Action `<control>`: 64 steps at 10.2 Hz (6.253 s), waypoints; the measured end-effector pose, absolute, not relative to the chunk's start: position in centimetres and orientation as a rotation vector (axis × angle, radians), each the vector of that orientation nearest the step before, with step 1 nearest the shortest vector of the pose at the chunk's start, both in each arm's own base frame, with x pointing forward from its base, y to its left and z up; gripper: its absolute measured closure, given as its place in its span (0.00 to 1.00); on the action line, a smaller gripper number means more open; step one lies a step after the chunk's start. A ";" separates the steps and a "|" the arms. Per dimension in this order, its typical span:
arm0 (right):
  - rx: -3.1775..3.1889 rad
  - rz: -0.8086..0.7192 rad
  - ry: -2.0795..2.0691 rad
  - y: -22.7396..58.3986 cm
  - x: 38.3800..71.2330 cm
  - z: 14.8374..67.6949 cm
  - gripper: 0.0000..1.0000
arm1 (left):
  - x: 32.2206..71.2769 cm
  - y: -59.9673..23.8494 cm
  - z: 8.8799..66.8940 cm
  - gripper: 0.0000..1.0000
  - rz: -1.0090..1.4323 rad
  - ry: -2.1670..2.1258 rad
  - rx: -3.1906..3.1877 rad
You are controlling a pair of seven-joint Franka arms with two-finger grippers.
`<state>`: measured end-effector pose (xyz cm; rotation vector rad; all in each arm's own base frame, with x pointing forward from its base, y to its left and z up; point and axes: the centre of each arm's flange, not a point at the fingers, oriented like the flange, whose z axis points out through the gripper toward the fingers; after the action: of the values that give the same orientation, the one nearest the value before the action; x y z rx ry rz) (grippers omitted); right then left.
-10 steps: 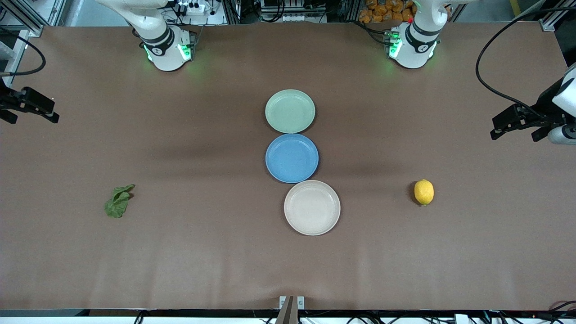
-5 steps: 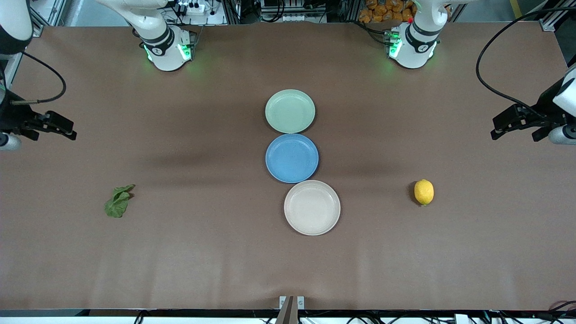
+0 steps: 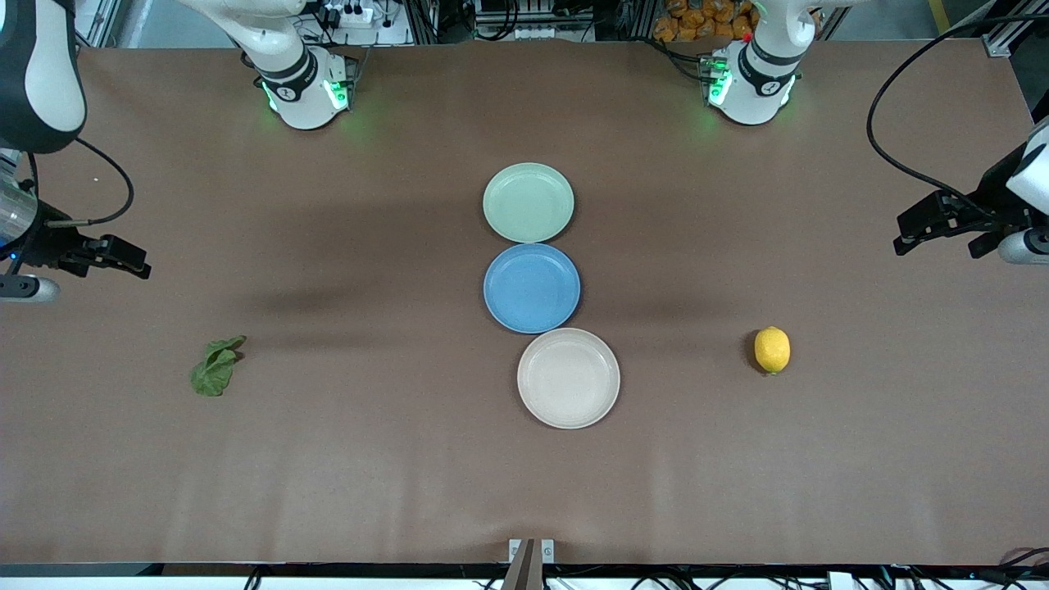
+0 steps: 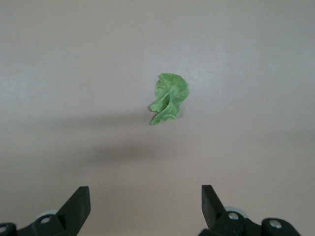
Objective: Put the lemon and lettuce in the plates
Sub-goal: 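Reach the right gripper to the lettuce while the left gripper reaches the lemon, then close the right gripper on the lettuce while the left gripper grasps the lemon, then carry the lettuce toward the green plate while the left gripper carries the lemon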
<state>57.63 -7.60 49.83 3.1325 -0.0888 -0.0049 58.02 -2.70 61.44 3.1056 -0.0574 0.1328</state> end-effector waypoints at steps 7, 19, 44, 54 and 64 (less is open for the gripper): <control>3.133 -0.027 -0.118 -9.6 61.9 39.6 0.00 | 60.9 -2.7 56.2 0.00 0.076 -0.053 3.105; 3.110 -0.047 -0.090 -10.9 65.0 23.0 0.00 | 63.4 -3.7 29.8 0.00 0.037 -0.053 3.099; 3.227 -0.120 -0.138 -5.2 65.3 26.4 0.96 | 62.2 -5.8 16.9 0.42 0.078 -0.116 3.083; 3.145 -0.156 -0.516 25.6 58.5 32.5 0.96 | 64.0 -18.4 34.8 0.42 0.224 -0.174 3.014; 2.961 -0.224 -0.774 46.8 41.7 30.4 0.96 | 65.3 -36.9 27.6 0.42 0.161 0.220 2.815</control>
<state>41.68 46.77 30.45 2.9612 -0.7739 -0.2242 65.34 -36.90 27.65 2.8149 0.2200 0.1611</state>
